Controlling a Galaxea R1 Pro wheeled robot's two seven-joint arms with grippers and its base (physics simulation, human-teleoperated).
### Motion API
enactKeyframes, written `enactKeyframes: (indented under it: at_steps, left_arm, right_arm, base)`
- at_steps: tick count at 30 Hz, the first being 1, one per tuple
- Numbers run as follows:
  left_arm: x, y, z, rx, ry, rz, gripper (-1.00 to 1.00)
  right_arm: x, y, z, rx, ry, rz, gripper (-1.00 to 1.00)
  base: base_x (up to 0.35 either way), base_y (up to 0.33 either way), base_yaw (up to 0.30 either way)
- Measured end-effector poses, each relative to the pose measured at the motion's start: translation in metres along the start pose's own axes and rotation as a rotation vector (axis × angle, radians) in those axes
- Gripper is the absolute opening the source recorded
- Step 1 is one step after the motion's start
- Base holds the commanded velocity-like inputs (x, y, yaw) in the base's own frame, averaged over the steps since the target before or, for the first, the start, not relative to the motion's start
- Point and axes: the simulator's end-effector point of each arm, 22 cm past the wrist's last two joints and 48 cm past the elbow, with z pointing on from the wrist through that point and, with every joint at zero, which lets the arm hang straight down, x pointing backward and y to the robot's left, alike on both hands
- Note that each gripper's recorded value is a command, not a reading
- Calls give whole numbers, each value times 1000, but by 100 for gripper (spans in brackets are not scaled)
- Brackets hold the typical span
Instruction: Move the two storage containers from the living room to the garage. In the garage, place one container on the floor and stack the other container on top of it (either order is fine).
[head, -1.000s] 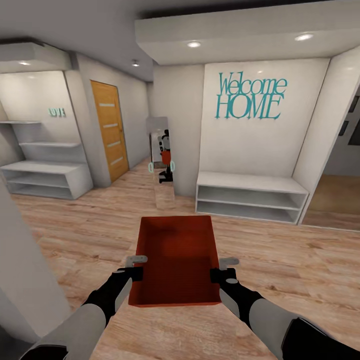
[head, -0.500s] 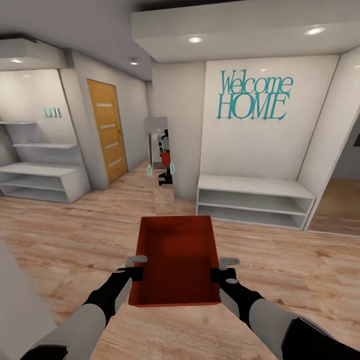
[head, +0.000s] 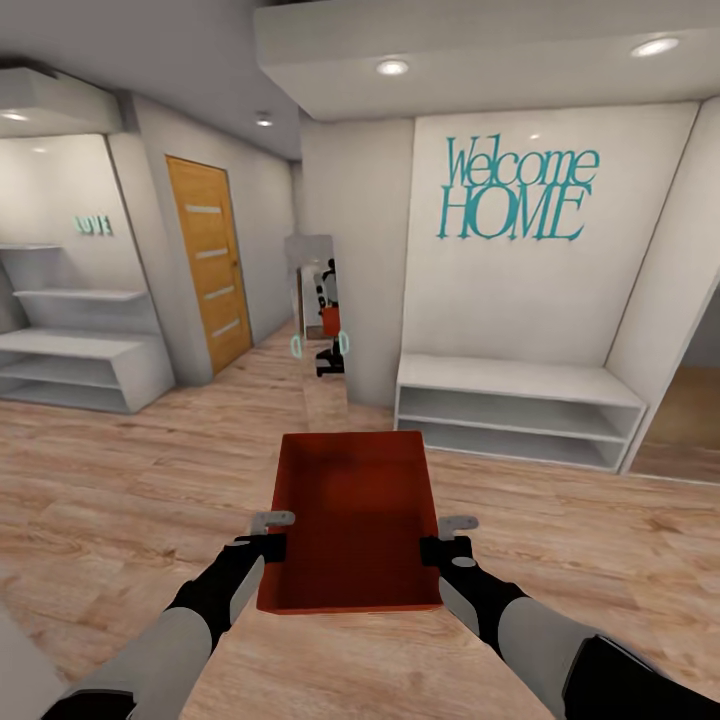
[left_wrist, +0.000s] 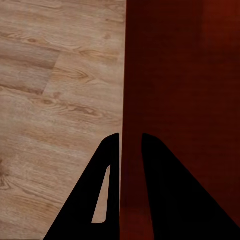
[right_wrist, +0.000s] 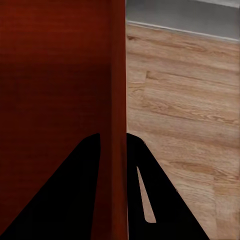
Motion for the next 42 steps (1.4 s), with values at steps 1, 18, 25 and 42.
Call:
enactKeyframes:
  at_steps: [1,18,25,42]
  left_arm:
    - [0,0,0,0,0,0,-100]
    - [0,0,0,0,0,1,-100]
    - [0,0,0,0,-1,0,-100]
    - [0,0,0,0,-1,0,-100]
  right_arm:
    - [0,0,0,0,0,0,-100]
    - [0,0,0,0,0,1,-100]
    - [0,0,0,0,-1,1,-100]
    - [0,0,0,0,-1,0,-100]
  base:
    - [322,0,0]
    - [322,0,0]
    - [322,0,0]
    - [322,0,129]
